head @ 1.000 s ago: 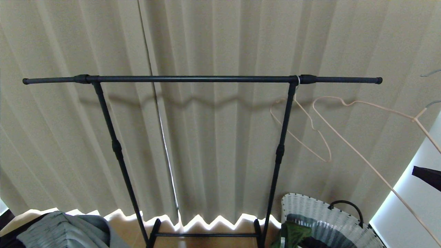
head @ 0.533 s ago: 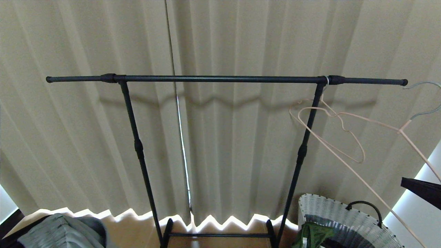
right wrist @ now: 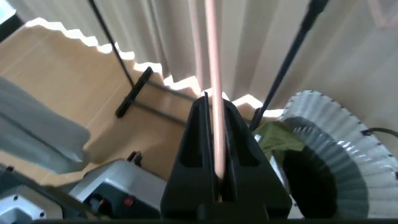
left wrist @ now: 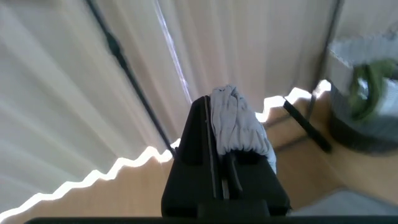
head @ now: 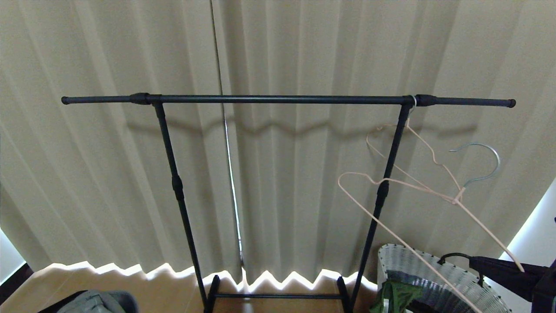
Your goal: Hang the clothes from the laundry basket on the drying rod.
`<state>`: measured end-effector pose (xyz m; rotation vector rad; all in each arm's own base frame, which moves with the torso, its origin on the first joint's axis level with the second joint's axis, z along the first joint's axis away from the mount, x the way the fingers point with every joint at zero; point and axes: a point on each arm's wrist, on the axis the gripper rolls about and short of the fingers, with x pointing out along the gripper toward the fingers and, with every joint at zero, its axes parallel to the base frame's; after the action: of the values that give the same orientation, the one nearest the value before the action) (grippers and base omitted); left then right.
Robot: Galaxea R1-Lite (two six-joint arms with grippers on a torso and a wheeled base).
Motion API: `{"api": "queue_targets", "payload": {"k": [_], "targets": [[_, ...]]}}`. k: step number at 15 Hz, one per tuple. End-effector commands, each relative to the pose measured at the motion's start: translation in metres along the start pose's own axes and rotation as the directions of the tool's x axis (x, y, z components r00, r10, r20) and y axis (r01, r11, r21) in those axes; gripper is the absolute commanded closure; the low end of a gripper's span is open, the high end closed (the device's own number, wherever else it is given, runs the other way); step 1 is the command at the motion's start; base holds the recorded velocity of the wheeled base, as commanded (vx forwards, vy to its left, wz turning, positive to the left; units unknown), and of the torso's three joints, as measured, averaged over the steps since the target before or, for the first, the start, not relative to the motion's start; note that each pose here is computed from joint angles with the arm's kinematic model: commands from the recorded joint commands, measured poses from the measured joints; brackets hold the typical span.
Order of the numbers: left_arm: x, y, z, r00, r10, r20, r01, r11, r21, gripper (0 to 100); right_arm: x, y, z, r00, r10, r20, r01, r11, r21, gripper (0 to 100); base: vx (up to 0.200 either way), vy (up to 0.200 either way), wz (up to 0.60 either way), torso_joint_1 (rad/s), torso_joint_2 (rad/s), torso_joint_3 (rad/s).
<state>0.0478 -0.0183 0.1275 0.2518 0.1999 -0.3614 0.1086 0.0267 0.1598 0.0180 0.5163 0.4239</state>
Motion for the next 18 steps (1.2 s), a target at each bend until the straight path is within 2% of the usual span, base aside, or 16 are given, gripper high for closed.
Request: {"api": "queue_targets", "payload": {"k": [1,3,4,5,8,10,12,14,16,18], "targets": [[0.012,-0.001,0.003,0.997,-0.034,-0.068,0.034,0.999,0.012,100,0.018,0.002,0.0,0.998,0.042,-0.055,-0.043,0.999,-0.011,100,0.0,0.0,0.0,0.0,0.0,0.0],[0.043,0.002,0.025,0.988,-0.024,-0.153,0.033,0.998,0.056,100,0.028,0.008,0.004,0.994,0.092,-0.052,-0.094,0.995,-0.04,100,0.0,0.0,0.0,0.0,0.0,0.0],[0.05,0.002,0.029,0.986,-0.017,-0.166,0.027,0.998,0.06,100,0.03,0.01,0.005,0.993,0.104,-0.051,-0.106,0.993,-0.044,100,0.0,0.0,0.0,0.0,0.0,0.0],[0.073,0.005,0.045,0.98,0.025,-0.199,-0.012,0.998,0.069,100,0.037,0.019,0.009,0.986,0.162,-0.039,-0.165,0.984,-0.061,100,0.0,0.0,0.0,0.0,0.0,0.0],[0.118,0.009,0.077,0.971,0.105,-0.215,-0.09,0.993,0.078,100,0.053,0.04,0.013,0.961,0.275,-0.028,-0.276,0.958,-0.08,100,0.0,0.0,0.0,0.0,0.0,0.0],[0.136,0.007,0.088,0.971,0.107,-0.213,-0.102,0.994,0.036,100,0.059,0.047,0.013,0.95,0.311,-0.034,-0.313,0.946,-0.086,100,0.0,0.0,0.0,0.0,0.0,0.0],[0.163,0.001,0.093,0.957,0.155,-0.243,-0.163,0.986,-0.014,100,0.063,0.058,0.013,0.932,0.36,-0.045,-0.363,0.926,-0.107,100,0.0,0.0,0.0,0.0,0.0,0.0],[0.178,-0.002,0.096,0.952,0.171,-0.255,-0.189,0.981,-0.05,100,0.063,0.066,0.013,0.918,0.393,-0.048,-0.396,0.912,-0.106,100,0.0,0.0,0.0,0.0,0.0,0.0],[0.203,-0.002,0.103,0.939,0.221,-0.262,-0.253,0.963,-0.095,100,0.059,0.081,0.013,0.886,0.46,-0.059,-0.463,0.883,-0.073,100,0.0,0.0,0.0,0.0,0.0,0.0],[0.219,-0.002,0.108,0.924,0.279,-0.26,-0.315,0.943,-0.106,100,0.056,0.093,0.013,0.856,0.512,-0.074,-0.517,0.852,-0.085,100,0.0,0.0,0.0,0.0,0.0,0.0]]}}
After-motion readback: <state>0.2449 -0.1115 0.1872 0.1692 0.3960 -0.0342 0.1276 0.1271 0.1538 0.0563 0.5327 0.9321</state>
